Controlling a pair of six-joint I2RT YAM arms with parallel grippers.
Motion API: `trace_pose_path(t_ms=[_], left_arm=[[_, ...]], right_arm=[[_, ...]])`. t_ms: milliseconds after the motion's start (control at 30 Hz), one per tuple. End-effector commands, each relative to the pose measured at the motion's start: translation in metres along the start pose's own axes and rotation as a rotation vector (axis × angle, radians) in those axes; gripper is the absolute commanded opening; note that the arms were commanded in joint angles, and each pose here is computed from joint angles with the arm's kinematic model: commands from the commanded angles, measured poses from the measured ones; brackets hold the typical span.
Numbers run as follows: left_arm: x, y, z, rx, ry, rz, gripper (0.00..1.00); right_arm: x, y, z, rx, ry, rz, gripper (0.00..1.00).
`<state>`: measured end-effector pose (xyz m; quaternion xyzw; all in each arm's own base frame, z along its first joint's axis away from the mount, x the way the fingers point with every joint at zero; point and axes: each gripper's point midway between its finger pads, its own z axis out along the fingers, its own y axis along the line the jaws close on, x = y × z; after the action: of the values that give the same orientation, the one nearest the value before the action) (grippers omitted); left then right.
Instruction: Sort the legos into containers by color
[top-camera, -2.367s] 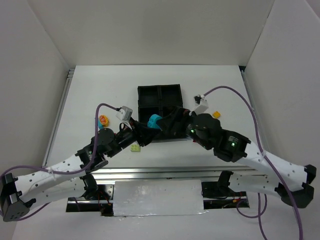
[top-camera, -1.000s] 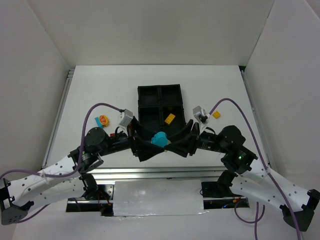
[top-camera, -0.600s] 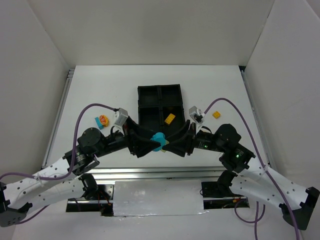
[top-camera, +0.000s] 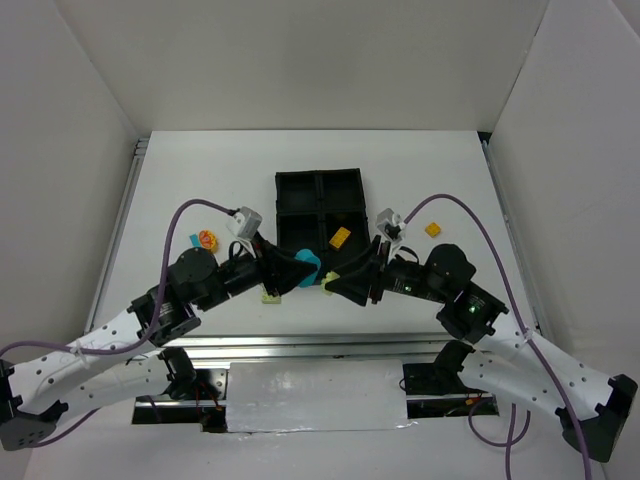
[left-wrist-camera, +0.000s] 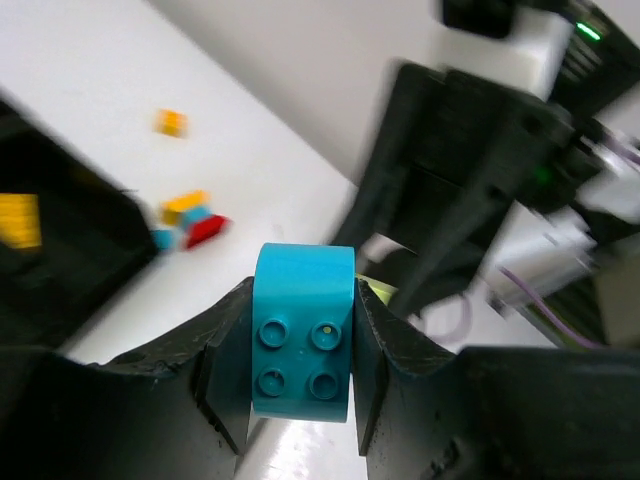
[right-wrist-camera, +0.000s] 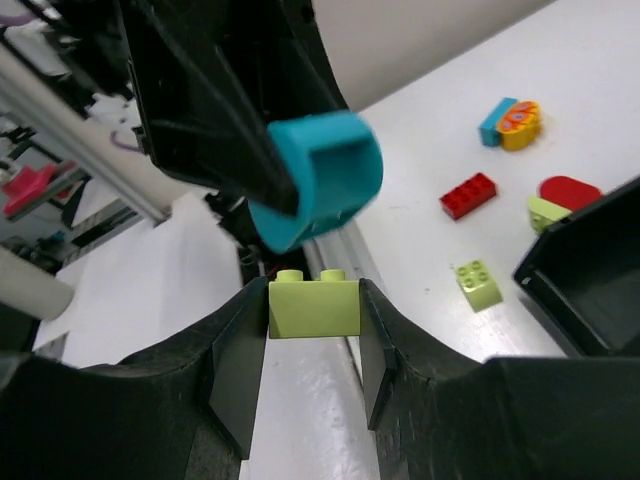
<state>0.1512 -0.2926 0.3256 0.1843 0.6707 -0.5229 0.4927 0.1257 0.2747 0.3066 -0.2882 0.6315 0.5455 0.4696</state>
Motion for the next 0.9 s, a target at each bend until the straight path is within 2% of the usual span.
trace_pose_path(t_ms=[0, 100, 200, 233, 333, 433, 533, 667, 733, 833, 867], left_arm=[[-0.051, 0.052, -0.017, -0.333, -0.167, 0.028, 0.00], [-0.055, 0.084, -0.019, -0.513, -0.161, 0.065, 0.00], [-0.042, 0.113, -0.012, -0.643, -0.113, 0.098, 0.00], [-0.039, 0.120, -0.009, -0.668, -0.117, 0.100, 0.00], [-0.022, 0.146, 0.010, -0.734, -0.089, 0.103, 0.00], [-0.016, 0.161, 0.021, -0.769, -0.100, 0.110, 0.00], [-0.003, 0.181, 0.037, -0.795, -0.074, 0.095, 0.06], [0.021, 0.210, 0.055, -0.828, -0.025, 0.075, 0.24], [0.025, 0.221, 0.061, -0.831, 0.004, 0.050, 0.27], [0.037, 0.239, 0.065, -0.865, 0.039, 0.030, 0.46], [0.045, 0.244, 0.067, -0.876, 0.057, 0.025, 0.62]], right_arm=[[0.002, -0.031, -0.002, 0.112, -0.008, -0.008, 0.00], [0.007, -0.059, -0.005, 0.227, -0.025, 0.036, 0.00], [-0.004, -0.097, -0.009, 0.441, -0.085, 0.098, 0.00], [-0.011, -0.124, -0.015, 0.603, -0.110, 0.124, 0.00], [-0.030, -0.162, -0.026, 0.841, -0.149, 0.164, 0.00], [-0.048, -0.177, -0.026, 0.921, -0.173, 0.185, 0.00], [-0.068, -0.185, -0.033, 0.981, -0.236, 0.205, 0.00], [-0.085, -0.181, -0.037, 0.960, -0.285, 0.200, 0.00], [-0.088, -0.179, -0.038, 0.945, -0.285, 0.200, 0.00], [-0.085, -0.178, -0.041, 0.937, -0.276, 0.200, 0.00], [-0.084, -0.179, -0.043, 0.939, -0.276, 0.198, 0.00]])
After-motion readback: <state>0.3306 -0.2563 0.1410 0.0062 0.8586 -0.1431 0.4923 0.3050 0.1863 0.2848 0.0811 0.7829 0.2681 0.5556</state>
